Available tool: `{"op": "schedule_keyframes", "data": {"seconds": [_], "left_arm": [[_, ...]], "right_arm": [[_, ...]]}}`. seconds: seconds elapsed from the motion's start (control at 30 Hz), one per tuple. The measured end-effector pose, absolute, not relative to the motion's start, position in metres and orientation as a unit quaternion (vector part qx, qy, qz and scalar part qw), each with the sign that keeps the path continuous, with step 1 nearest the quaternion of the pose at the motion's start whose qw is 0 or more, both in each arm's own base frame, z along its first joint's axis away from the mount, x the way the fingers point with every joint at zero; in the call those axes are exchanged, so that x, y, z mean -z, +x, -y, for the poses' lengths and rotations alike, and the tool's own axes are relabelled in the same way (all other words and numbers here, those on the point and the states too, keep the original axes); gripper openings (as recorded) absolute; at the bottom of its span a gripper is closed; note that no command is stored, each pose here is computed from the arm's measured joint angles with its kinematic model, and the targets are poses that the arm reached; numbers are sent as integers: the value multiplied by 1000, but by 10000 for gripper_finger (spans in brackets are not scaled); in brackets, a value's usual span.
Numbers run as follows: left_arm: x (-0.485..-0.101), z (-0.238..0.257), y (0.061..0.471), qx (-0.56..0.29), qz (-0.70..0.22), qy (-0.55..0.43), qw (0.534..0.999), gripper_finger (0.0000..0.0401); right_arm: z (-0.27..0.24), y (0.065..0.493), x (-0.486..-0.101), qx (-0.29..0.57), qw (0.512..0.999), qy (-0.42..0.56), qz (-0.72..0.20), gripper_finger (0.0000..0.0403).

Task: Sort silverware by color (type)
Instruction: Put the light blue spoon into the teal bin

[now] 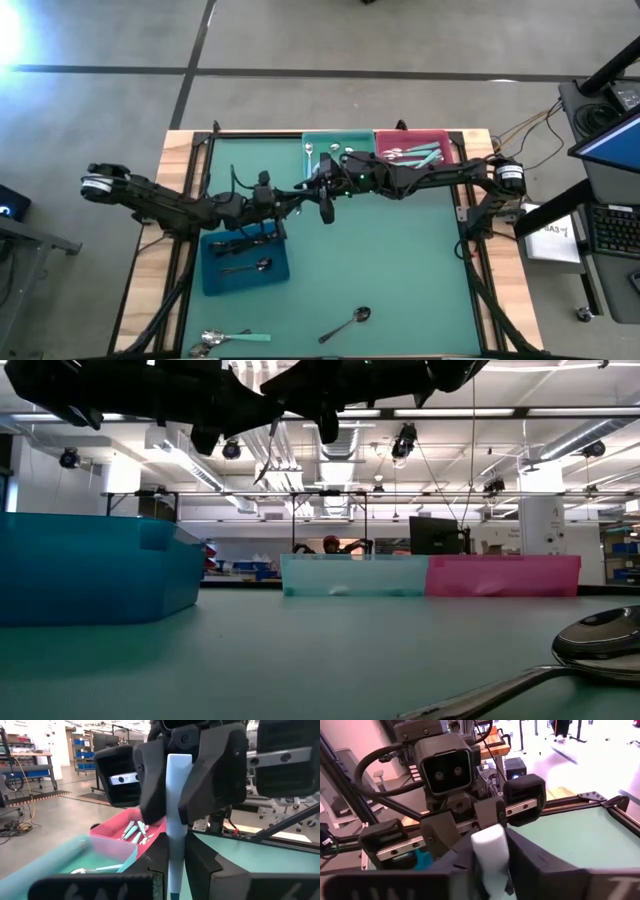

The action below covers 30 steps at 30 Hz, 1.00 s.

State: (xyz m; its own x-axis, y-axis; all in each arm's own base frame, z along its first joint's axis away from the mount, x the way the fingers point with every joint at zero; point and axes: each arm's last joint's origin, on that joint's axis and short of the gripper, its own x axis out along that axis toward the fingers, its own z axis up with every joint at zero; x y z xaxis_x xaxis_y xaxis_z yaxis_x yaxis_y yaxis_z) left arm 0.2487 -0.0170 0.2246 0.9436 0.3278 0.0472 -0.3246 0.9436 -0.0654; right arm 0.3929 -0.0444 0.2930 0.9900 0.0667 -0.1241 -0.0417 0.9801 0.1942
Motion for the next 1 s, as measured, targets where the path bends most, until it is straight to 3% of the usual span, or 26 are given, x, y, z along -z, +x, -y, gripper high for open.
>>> {"op": "schedule_keyframes", "data": {"seconds": [0.1, 0.63, 1.0], "left_arm": [[-226, 17, 248, -167, 39, -33, 985, 22], [-226, 17, 248, -168, 38, -25, 985, 23], [-230, 14, 248, -207, 46, -34, 977, 58]], "right_arm": [[45, 393, -294, -27, 994, 90, -63, 44], [48, 393, -294, -13, 997, 47, -61, 44], [72, 389, -294, 35, 995, 77, -55, 44]]}}
